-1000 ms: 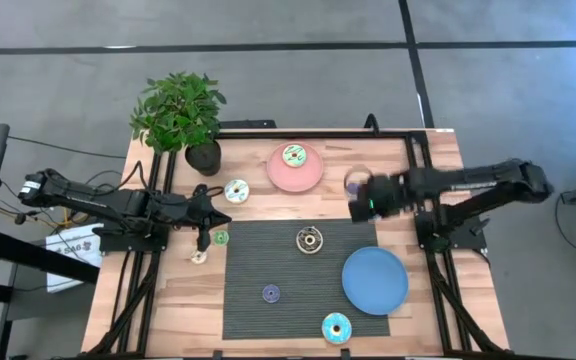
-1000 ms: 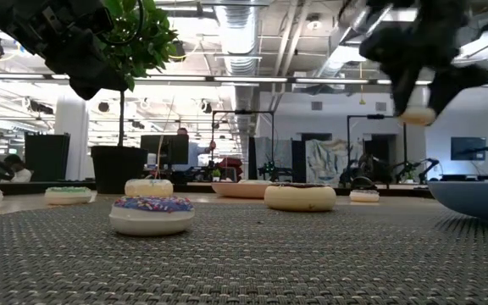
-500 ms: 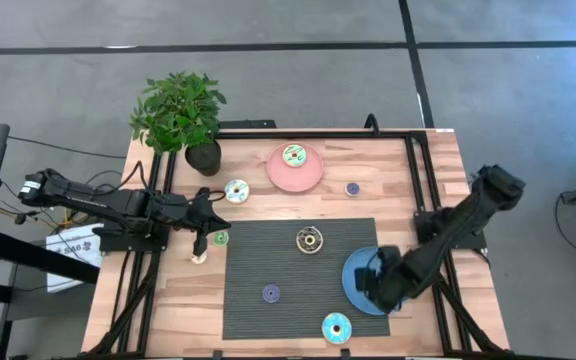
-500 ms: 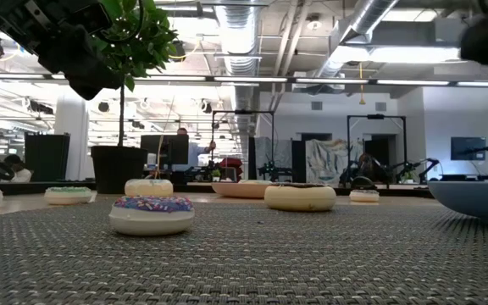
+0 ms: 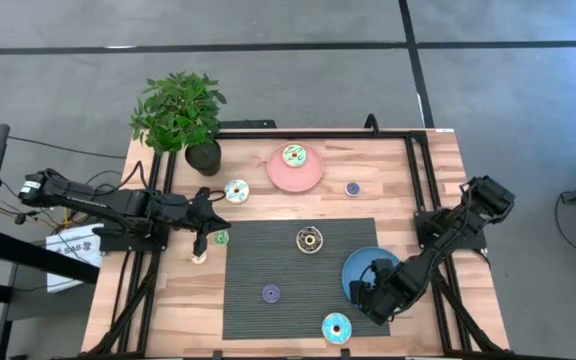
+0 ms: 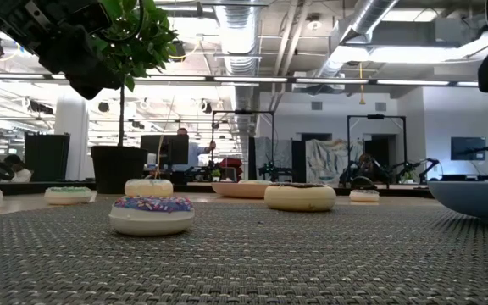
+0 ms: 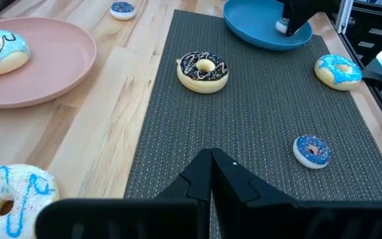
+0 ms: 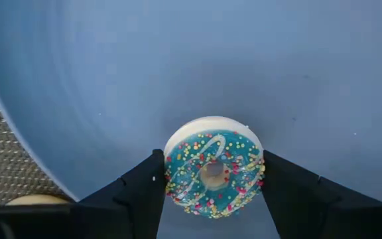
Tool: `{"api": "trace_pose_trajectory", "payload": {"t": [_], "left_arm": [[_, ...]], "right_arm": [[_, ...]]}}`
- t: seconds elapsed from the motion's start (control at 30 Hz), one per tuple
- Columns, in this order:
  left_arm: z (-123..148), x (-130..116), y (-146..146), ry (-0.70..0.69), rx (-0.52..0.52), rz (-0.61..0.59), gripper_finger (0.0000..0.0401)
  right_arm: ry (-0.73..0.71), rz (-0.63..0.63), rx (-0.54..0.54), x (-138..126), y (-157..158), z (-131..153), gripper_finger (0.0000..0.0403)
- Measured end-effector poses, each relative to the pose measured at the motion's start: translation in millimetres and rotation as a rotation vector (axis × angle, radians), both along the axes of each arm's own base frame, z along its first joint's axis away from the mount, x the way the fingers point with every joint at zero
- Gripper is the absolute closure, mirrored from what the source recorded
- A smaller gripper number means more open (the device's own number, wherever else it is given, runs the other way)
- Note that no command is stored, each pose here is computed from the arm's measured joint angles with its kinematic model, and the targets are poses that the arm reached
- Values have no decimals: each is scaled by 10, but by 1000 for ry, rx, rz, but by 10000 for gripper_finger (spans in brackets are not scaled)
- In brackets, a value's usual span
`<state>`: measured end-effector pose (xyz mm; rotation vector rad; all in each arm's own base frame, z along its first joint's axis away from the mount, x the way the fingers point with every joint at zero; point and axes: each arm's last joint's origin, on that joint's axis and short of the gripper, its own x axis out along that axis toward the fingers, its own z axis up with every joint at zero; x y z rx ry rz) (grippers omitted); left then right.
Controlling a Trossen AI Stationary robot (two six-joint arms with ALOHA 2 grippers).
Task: Pick & Place donuts
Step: Put the small blue donut on the blue plate, then put the small green donut on the blue plate
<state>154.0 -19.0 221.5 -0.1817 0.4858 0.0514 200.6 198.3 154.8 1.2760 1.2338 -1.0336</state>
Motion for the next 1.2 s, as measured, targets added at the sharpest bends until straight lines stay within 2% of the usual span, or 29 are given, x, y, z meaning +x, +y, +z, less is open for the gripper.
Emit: {"api": "trace_pose_trajectory", "payload": {"t": [0.27,0.5,0.63,0.87,1.2], "left_arm": [[0,0,0,0,-1,-1,401],[-1,-1,-13,3,-21,-39,401],[0,-1,-14,3,-23,-43,401],[5,0,-41,1,-50,-131,401],[-7,9,-30,11,-65,-73,401]], "right_arm": [[15,3,18,-3,5,2,149],[13,3,21,-3,2,11,143],[-21,-2,29,-49,-45,161,143],[-94,-13,-3,-237,-226,526,143],[-87,5,-56,-383,-386,691,143]]}}
